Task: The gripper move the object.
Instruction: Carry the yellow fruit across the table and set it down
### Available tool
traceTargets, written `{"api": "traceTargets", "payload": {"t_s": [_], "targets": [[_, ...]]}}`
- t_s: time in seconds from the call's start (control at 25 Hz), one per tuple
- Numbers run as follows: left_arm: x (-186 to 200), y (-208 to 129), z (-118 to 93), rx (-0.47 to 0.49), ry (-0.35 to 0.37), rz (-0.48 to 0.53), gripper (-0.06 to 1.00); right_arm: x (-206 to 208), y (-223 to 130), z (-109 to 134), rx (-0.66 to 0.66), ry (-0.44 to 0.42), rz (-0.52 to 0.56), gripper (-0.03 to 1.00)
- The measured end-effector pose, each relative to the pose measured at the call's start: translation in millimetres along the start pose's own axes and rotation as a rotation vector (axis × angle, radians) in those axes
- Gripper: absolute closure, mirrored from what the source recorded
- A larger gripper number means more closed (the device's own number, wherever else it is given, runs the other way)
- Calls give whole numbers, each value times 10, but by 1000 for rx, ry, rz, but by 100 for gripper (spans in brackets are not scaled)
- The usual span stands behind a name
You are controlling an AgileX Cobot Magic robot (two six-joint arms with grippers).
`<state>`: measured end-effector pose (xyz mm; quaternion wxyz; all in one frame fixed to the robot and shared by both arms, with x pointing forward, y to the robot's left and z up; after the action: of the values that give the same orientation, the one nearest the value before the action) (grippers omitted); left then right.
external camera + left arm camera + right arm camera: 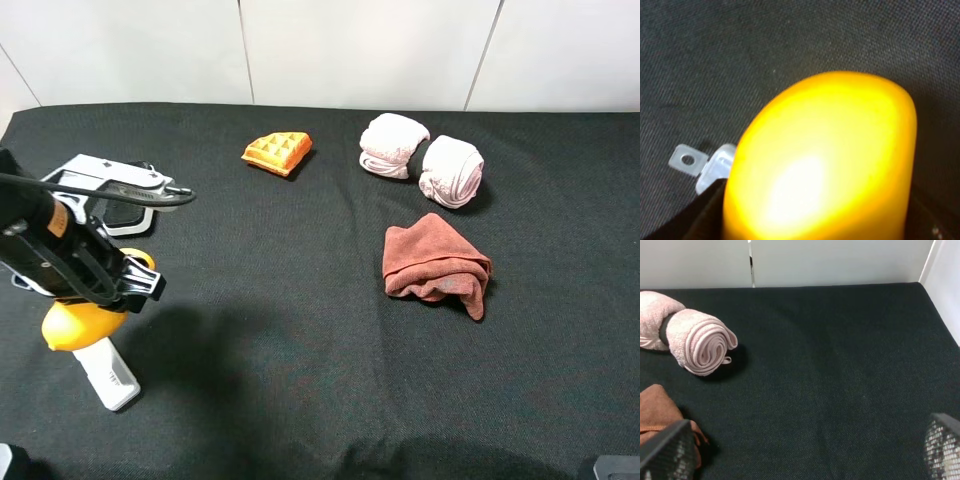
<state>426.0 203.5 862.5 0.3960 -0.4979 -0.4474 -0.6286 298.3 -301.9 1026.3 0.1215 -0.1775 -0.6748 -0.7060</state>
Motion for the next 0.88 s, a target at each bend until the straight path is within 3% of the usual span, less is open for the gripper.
{"api": "traceTargets", "payload": {"t_s": [0.68,0.88], "targets": [[-410,141,-168,-10,-48,-6,29,0,0,0,0,0,0,27],[-418,170,-135,9,-52,-17,29,0,0,0,0,0,0,27]]}}
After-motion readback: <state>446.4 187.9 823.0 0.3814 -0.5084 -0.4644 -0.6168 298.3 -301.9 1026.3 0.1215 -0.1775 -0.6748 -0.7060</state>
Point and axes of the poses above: a point on each arm's last joint axis where the gripper is mounted, x pointing back along that axis away from the gripper, z along the wrist's bending axis when the last joint is at zero, y = z × x, the point moved 7 cm from there along -x, pointing out along that axis toward the gripper, and after that the axes turned 2 degrees about -x, right-handed, at the moved point
